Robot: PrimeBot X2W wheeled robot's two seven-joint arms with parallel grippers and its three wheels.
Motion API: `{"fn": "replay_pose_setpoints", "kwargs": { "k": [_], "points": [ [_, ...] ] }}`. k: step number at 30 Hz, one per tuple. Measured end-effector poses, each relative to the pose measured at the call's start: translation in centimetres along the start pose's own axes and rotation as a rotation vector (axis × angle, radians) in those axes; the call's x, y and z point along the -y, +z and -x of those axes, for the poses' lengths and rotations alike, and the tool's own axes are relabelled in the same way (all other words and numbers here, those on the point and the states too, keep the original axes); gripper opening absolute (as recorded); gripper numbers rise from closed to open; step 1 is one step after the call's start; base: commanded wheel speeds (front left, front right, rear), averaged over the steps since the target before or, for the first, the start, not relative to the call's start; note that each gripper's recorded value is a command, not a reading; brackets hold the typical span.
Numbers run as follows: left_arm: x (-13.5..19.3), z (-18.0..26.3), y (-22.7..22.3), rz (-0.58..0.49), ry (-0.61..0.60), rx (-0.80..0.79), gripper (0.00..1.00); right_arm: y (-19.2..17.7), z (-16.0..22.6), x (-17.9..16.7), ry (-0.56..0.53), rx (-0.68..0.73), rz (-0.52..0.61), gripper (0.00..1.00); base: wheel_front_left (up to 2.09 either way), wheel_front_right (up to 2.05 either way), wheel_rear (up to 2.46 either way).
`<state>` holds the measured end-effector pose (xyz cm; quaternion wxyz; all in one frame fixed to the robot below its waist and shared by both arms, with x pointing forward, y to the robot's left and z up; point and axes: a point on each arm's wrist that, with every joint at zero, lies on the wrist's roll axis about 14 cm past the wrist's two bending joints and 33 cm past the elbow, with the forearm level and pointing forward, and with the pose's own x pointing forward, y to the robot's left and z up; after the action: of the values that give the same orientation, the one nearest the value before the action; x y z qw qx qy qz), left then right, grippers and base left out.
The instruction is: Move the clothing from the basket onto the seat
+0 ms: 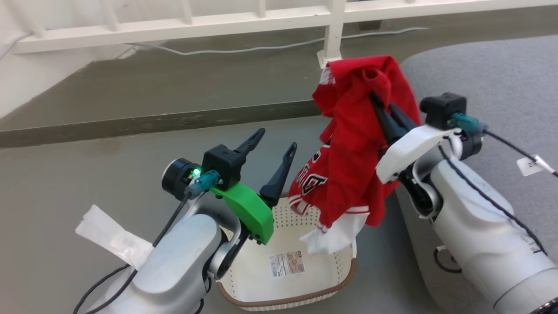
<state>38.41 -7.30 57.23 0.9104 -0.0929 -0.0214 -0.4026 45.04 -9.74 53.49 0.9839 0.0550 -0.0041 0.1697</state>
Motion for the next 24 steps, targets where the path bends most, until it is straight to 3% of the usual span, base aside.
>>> {"fn": "replay_pose_setpoints", "kwargs": {
  "k": [16,24],
  "points": [
    [4.8,-1.8,-3.0,0.023,-0.208,-0.056,1.0,1.7,2.1,7.7,-0.218,0.063,-0.011,0.0,0.0,0.0,0.0],
    [5.7,-2.8,-4.6,0.029,-0.272,-0.092,1.0,2.6,4.1,12.3,-0.354,0.093,-0.015,0.0,0.0,0.0,0.0]
  ]
}}
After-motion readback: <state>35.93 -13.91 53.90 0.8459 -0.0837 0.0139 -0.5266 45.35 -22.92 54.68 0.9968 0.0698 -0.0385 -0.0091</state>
